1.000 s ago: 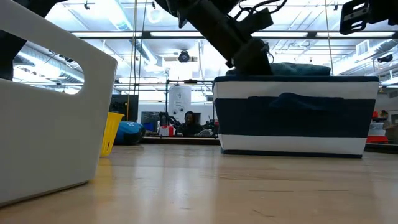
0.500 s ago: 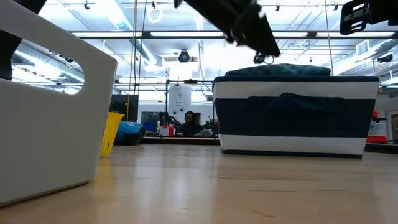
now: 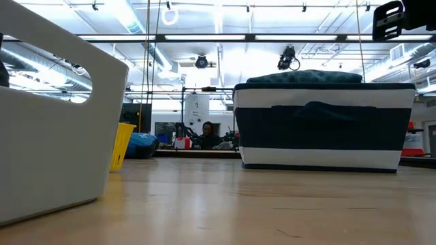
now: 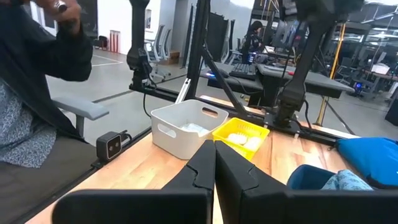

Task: Pick & place medical supplies in basket/bin
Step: Return to Home Position

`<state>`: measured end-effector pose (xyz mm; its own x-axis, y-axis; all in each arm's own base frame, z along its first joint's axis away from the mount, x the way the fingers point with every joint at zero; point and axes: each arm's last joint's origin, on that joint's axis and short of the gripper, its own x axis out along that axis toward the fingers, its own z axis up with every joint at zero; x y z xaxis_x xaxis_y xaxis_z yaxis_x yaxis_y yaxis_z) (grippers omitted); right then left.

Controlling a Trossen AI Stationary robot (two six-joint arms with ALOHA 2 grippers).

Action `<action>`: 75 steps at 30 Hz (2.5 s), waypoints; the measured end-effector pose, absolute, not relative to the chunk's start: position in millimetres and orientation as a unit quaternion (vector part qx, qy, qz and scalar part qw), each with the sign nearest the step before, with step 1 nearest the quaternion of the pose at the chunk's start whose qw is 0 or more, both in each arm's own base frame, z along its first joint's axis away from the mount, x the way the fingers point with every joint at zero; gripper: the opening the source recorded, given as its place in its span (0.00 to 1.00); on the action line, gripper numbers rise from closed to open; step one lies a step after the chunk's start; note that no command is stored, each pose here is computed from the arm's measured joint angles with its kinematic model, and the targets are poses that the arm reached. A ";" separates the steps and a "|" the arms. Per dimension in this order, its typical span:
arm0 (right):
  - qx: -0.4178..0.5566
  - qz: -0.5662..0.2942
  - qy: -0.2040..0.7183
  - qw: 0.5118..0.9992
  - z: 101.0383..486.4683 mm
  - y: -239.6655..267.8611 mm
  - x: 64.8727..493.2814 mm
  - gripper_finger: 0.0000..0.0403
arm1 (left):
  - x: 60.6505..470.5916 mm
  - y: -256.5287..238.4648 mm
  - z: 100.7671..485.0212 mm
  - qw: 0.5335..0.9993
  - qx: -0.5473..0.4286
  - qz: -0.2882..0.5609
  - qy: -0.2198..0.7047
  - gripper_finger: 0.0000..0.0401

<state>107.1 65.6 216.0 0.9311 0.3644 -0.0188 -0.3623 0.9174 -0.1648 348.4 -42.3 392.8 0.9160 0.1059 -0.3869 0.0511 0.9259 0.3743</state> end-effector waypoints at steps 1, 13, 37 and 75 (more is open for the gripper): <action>-0.083 0.186 -0.006 0.979 216.1 65.6 107.1 0.02 | 339.7 -42.9 395.6 0.963 0.187 0.007 0.195 0.81; -0.083 0.187 -0.008 0.979 216.3 65.7 107.0 0.02 | 263.0 -34.1 338.1 0.990 0.117 0.016 0.079 0.81; -0.039 0.181 -0.029 0.982 222.1 65.3 107.0 0.02 | 171.3 0.6 225.3 0.991 0.040 0.116 0.053 0.81; 0.021 0.224 -0.026 0.974 171.5 51.3 82.4 0.01 | 113.5 40.6 181.3 0.985 -0.094 0.120 -0.077 0.80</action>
<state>82.4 51.3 171.5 0.8987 0.4344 0.0598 -0.4366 0.8992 0.0291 113.5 40.6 181.3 0.9593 0.2505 0.1301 -0.2213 0.9535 -0.2046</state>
